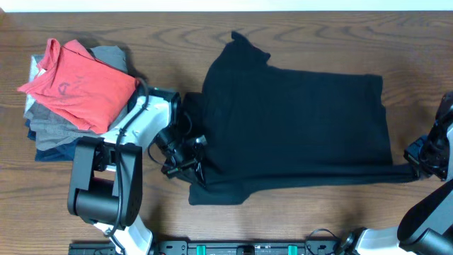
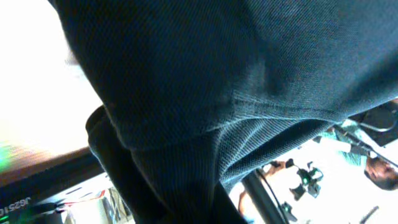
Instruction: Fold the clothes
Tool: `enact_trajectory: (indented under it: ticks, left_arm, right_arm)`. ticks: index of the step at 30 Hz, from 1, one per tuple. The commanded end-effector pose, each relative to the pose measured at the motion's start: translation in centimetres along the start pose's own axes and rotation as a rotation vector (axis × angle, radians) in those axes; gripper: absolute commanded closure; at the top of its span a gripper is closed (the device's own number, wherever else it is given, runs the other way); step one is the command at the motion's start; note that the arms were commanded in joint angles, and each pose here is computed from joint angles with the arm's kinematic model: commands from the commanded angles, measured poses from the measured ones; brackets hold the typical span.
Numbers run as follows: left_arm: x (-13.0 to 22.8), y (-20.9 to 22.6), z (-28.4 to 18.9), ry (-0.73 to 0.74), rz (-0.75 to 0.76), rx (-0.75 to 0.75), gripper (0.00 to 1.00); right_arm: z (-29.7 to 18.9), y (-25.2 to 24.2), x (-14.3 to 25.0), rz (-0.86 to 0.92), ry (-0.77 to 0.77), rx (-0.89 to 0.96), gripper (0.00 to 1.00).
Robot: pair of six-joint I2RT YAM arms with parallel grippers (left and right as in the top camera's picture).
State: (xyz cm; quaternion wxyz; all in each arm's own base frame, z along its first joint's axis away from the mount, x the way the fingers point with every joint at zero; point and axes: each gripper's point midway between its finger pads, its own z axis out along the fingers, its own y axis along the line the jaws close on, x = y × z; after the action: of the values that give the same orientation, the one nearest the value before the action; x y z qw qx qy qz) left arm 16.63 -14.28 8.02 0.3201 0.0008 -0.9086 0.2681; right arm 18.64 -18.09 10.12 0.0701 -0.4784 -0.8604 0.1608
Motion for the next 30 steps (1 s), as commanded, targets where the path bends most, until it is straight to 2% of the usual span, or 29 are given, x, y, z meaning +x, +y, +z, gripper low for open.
enact_trajectory:
  ticks: [1,3,7,10,14,19,21,26,30]
  left_arm:
    - [0.0,1.2,-0.2,-0.011,0.037,-0.051,0.94]
    - [-0.7,1.0,-0.4,-0.042,0.055,-0.050,0.94]
    - [-3.1,0.4,-1.1,-0.142,0.074,-0.043,0.94]
    - [-4.8,-0.6,-2.1,-0.214,0.098,0.010,0.94]
    - [-6.5,-2.4,-3.8,-0.297,0.134,0.176,0.94]
    - [-7.3,-5.5,-7.5,-0.375,0.181,0.485,0.94]
    - [-7.6,-6.1,-8.6,-0.405,0.213,0.553,0.93]
    - [-9.1,-6.4,-9.4,-0.480,0.296,0.536,0.94]
    - [-11.4,-4.5,-9.4,-0.571,0.311,0.386,0.94]
  right_arm:
    - [-0.1,-1.6,-1.3,0.075,-0.058,0.050,0.99]
    - [-0.1,-0.3,-1.4,0.057,-0.051,-0.014,0.99]
    - [-0.6,4.7,-1.8,-0.122,-0.073,-0.240,0.99]
    - [-0.5,6.2,-2.0,-0.151,-0.106,-0.275,0.99]
    - [-0.1,7.6,-2.8,-0.157,-0.162,-0.303,0.99]
    - [0.2,9.7,-3.8,-0.150,-0.218,-0.395,0.99]
    - [0.1,10.4,-4.1,-0.150,-0.233,-0.430,0.99]
    - [0.0,11.5,-4.6,-0.150,-0.265,-0.485,0.99]
    - [0.4,11.7,-4.7,-0.149,-0.272,-0.488,0.99]
